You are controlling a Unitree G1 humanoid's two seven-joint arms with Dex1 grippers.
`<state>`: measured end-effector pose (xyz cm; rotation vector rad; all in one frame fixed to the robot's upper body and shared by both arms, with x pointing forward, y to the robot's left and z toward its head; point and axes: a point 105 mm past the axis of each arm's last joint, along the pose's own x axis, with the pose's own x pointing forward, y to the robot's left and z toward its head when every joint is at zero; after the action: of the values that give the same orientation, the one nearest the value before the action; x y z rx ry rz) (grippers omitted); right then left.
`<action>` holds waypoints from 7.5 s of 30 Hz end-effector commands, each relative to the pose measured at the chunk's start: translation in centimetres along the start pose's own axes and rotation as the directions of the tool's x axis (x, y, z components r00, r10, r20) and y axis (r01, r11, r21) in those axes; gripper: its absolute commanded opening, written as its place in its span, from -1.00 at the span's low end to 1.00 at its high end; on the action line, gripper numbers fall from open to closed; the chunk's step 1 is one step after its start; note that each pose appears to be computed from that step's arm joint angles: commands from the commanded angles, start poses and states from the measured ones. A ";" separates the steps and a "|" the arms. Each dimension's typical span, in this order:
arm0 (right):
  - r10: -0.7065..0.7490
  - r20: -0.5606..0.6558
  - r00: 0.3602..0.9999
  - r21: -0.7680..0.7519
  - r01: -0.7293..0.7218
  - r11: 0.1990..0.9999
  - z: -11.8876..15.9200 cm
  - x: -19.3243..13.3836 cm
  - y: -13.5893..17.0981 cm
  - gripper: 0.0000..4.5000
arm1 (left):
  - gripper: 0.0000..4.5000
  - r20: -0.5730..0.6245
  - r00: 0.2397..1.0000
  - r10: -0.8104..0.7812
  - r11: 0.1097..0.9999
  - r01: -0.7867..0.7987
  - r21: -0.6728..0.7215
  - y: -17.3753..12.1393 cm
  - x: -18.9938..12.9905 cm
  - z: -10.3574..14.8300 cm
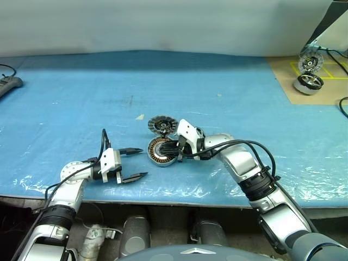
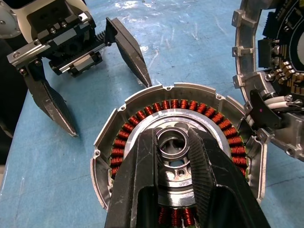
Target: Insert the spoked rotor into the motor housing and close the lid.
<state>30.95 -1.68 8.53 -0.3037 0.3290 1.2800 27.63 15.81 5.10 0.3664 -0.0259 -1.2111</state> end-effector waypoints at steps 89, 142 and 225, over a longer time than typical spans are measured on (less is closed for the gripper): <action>0.030 0.043 0.999 -0.038 -0.029 0.999 1.4 0.8 -0.2 -0.98 | 0.85 0.013 1.000 -0.007 0.999 0.006 0.047 -0.2 0.3 0.5; -0.224 -0.010 0.974 -0.173 0.219 0.960 4.3 -8.6 -4.8 0.53 | 0.85 0.083 0.993 0.087 0.994 -0.082 -0.067 1.8 2.5 2.2; 0.005 0.072 0.997 0.068 -0.010 0.998 1.8 -4.6 0.3 -0.44 | 0.85 0.017 0.998 0.053 0.995 -0.052 -0.084 0.2 1.3 1.3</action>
<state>29.61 -5.16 11.27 -0.1667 0.3521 1.2749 27.87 14.40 5.58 0.2579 0.0308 -1.1563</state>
